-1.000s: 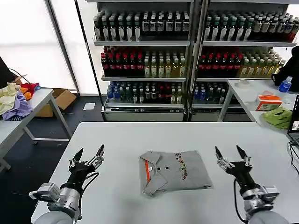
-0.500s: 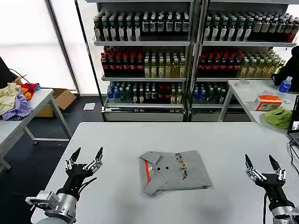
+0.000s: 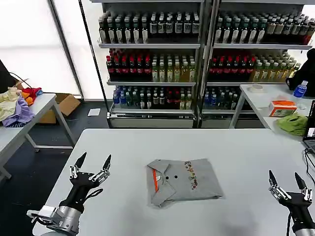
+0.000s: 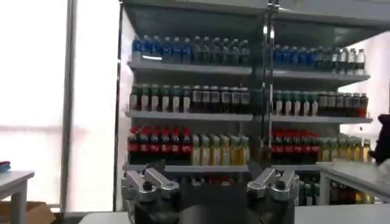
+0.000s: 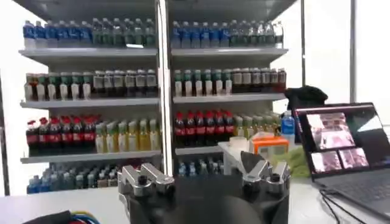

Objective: Fold and organize the clothes.

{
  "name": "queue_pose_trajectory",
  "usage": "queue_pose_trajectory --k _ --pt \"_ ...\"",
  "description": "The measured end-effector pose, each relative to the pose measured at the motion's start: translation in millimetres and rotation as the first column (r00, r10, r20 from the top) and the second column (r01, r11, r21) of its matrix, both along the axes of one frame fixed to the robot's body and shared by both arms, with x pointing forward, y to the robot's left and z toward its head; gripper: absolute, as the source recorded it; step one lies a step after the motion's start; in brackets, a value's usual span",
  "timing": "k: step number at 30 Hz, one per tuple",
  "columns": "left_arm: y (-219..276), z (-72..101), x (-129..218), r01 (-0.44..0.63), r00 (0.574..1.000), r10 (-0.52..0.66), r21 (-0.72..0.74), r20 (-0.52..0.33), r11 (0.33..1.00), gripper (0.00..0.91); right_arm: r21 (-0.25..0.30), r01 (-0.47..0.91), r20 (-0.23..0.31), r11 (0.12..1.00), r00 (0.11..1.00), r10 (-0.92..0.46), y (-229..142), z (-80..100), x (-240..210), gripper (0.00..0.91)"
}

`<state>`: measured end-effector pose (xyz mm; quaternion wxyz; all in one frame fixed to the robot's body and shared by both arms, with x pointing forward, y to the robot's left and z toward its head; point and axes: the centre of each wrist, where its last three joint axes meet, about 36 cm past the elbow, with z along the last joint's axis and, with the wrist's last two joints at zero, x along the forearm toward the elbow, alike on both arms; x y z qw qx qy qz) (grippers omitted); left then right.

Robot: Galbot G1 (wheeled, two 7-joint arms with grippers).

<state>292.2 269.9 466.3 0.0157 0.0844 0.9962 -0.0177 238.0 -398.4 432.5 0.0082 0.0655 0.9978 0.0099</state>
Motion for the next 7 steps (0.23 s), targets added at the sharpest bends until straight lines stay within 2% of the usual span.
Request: queue_pose_trajectory --k 7 --pt "2.4 0.4 -2.0 0.015 1.000 -0.015 0.031 0.019 0.999 0.907 -0.001 0.014 -0.007 1.000 1.000 -0.014 -3.6 -1.9 -5.5 0.907"
